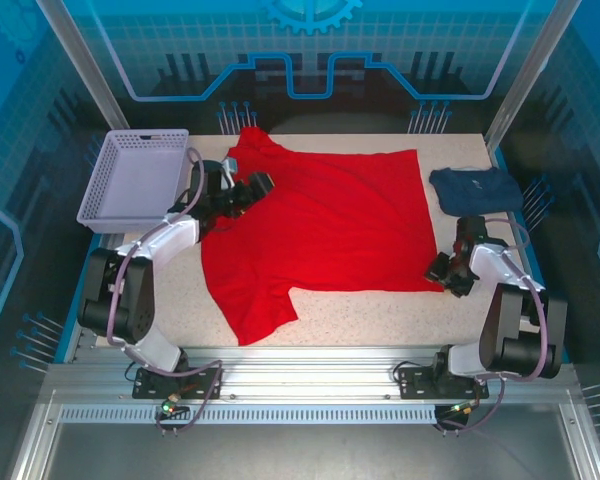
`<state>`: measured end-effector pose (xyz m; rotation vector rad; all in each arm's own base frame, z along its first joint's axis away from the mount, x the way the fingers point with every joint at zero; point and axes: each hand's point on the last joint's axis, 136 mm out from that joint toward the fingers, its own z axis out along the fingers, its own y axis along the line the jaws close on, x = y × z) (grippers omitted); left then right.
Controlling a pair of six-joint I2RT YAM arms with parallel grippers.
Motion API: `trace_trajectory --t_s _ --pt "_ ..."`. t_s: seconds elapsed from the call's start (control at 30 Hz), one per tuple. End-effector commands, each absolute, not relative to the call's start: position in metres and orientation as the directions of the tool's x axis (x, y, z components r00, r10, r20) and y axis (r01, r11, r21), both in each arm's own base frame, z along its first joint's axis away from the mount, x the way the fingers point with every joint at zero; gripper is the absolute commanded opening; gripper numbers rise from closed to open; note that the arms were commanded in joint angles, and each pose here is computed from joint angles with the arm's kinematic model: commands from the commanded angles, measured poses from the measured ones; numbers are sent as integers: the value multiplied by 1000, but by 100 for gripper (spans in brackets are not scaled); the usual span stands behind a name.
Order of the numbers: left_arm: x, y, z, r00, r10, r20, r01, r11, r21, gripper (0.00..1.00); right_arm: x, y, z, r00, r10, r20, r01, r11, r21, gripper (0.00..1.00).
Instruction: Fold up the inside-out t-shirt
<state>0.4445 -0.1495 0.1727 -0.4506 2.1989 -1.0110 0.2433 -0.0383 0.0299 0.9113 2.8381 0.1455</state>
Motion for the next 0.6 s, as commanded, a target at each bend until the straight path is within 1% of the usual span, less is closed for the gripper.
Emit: trace_trajectory --t_s 0.0,0.13,0.3,0.57 --pt "438 -149 184 -706 -531 -468 8 654 -756 87 238 -42 24 -779 621 -87 607 782 145 50" --pt "433 -147 185 -703 -527 -478 10 665 -747 88 238 -44 20 -772 631 -72 618 772 148 47" --pt "429 -146 189 -701 -517 -491 19 675 -738 88 239 -41 12 -771 636 -34 624 765 160 38" --pt "416 -140 187 -702 -505 -503 9 700 -714 88 245 -43 12 -776 629 -53 615 772 159 24"
